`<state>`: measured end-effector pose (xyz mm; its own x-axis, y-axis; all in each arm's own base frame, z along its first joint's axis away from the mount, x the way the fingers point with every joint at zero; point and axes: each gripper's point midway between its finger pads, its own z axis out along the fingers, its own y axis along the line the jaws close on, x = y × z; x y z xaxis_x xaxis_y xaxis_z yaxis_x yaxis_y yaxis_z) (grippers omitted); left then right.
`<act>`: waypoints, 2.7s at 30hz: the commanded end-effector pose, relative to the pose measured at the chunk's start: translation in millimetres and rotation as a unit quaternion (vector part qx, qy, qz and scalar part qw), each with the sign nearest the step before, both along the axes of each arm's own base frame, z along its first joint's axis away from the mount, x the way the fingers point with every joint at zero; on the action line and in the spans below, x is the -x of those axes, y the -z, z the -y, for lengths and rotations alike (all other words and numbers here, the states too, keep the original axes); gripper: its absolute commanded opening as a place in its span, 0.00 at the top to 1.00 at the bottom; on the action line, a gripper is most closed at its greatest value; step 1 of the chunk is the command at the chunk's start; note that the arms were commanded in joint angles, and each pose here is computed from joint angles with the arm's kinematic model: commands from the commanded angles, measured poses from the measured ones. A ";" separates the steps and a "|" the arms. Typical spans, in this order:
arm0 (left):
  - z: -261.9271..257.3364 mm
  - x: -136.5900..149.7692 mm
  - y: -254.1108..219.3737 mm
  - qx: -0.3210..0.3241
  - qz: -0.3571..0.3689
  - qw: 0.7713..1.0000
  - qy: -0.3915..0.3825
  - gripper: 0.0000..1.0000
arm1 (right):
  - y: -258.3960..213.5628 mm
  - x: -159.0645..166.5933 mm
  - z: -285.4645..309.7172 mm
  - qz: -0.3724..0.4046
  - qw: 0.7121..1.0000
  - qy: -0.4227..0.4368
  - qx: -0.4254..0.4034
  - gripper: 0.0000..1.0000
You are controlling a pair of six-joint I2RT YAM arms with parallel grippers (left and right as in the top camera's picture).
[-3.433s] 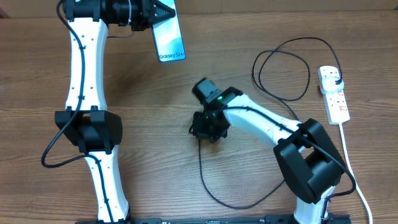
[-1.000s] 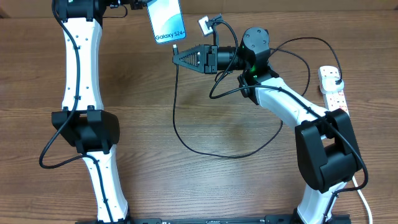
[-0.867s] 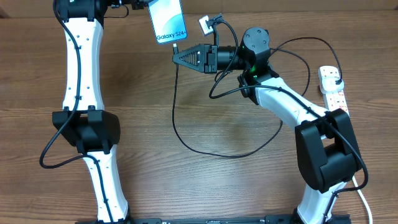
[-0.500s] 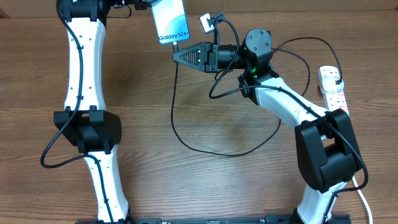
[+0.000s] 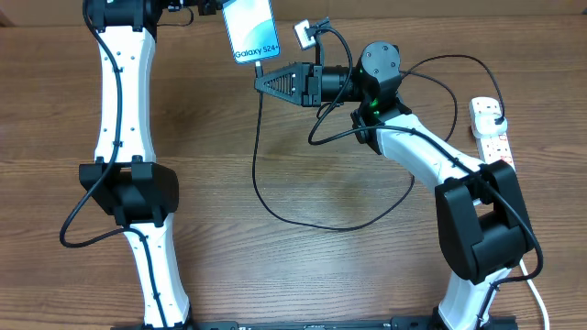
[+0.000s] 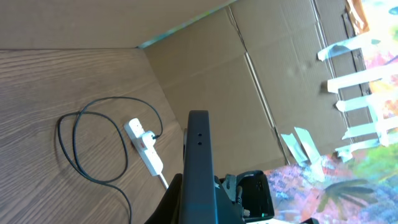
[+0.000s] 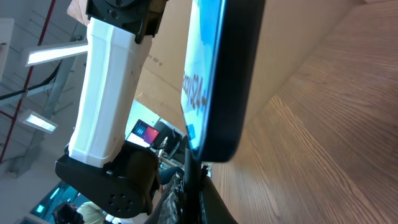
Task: Plug charger to phone and switch on socket
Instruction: 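Align the connector with the phone port held by the left gripper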
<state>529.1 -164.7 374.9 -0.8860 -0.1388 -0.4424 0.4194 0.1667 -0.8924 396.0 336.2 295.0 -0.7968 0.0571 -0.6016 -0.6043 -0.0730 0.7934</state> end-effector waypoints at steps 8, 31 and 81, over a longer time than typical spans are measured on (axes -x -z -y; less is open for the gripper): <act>1.2 1.7 -2.0 0.005 -0.002 1.000 0.007 0.96 | -12.8 -1.1 -0.4 0.011 1.000 0.008 -0.008 0.96; 6.0 12.5 -6.4 0.013 0.026 0.999 0.041 0.96 | -14.1 -5.9 -0.2 0.009 1.000 0.022 -0.011 0.96; -7.2 -1.7 -22.5 0.020 0.034 0.999 0.012 0.96 | -17.3 -9.5 3.2 0.002 0.999 0.029 -0.017 0.96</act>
<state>531.4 -161.5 395.6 -0.8506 -0.1369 -0.5077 0.4926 0.1304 -0.8604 404.0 336.1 297.1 -0.7997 0.1012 -0.5918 -0.5984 -0.0541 0.7994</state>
